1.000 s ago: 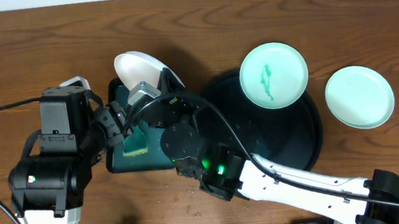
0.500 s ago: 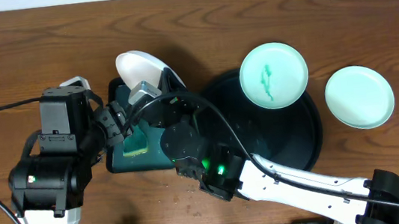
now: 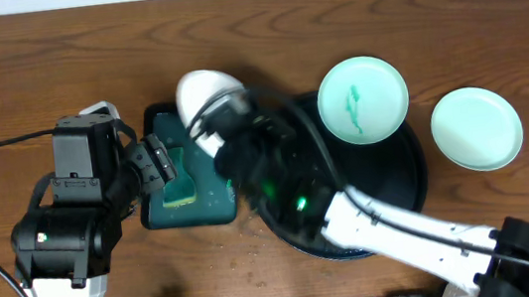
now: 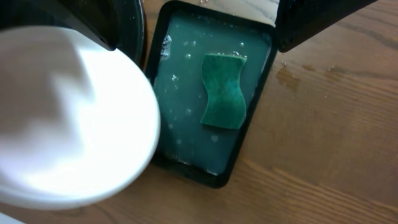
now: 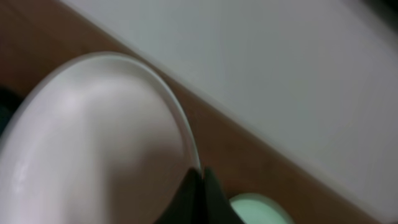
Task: Clean dirty plates on tray and stack at the side
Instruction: 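Carry the white plate right and stack it on the cleaned green plate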
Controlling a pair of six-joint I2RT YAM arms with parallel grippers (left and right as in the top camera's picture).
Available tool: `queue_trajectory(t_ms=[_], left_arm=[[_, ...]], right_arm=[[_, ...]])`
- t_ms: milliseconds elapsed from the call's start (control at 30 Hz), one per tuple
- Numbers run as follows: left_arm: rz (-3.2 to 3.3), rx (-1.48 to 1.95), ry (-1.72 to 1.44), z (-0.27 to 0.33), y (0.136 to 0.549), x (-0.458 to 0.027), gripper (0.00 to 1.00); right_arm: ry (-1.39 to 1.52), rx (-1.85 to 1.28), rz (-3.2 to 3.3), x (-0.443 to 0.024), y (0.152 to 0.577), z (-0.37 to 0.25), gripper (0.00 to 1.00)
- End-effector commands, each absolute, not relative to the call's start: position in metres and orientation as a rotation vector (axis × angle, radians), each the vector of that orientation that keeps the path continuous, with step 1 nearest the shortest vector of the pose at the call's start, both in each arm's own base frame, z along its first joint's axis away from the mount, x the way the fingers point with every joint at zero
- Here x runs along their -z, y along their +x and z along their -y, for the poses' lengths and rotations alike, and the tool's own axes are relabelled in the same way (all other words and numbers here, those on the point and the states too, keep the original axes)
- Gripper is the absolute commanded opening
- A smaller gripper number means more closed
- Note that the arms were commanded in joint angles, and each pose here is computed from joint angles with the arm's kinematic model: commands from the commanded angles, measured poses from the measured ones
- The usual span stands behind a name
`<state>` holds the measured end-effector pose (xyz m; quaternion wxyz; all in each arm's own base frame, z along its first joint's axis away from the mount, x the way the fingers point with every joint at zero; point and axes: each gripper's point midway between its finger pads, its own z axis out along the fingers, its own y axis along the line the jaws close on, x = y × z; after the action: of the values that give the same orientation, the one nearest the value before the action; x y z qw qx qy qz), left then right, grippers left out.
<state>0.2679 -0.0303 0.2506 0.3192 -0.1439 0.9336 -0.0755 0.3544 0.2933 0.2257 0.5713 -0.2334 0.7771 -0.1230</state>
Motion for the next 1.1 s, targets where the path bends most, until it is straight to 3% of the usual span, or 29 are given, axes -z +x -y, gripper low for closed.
queue_trajectory(t_ms=[0,133,267,533,767,1067], left_arm=[[-2.449,0.192,-0.372,0.029,0.269,-0.254,0.8],[-2.449,0.192,-0.372,0.029,0.269,-0.254,0.8],[-2.449,0.192,-0.372,0.029,0.269,-0.254,0.8],[-2.449,0.192,-0.372,0.029,0.269,-0.254,0.8],[-2.449,0.192,-0.372,0.029,0.269,-0.254,0.8],[-2.449,0.192,-0.372,0.029,0.269,-0.254,0.8]], right_arm=[[-0.308,-0.207,-2.052,-0.2,0.363,-0.3,0.01],[-0.357,-0.727,-2.231,-0.193,0.352,-0.309,0.01],[-0.205,-0.909,-2.257,-0.216,0.367,-0.263,0.01],[0.356,-0.682,-2.326,-0.221,0.382,-0.091,0.01],[1.051,-0.068,-2.384,-0.164,0.327,0.098,0.01],[1.517,0.084,-2.37,-0.107,0.273,0.193,0.01]])
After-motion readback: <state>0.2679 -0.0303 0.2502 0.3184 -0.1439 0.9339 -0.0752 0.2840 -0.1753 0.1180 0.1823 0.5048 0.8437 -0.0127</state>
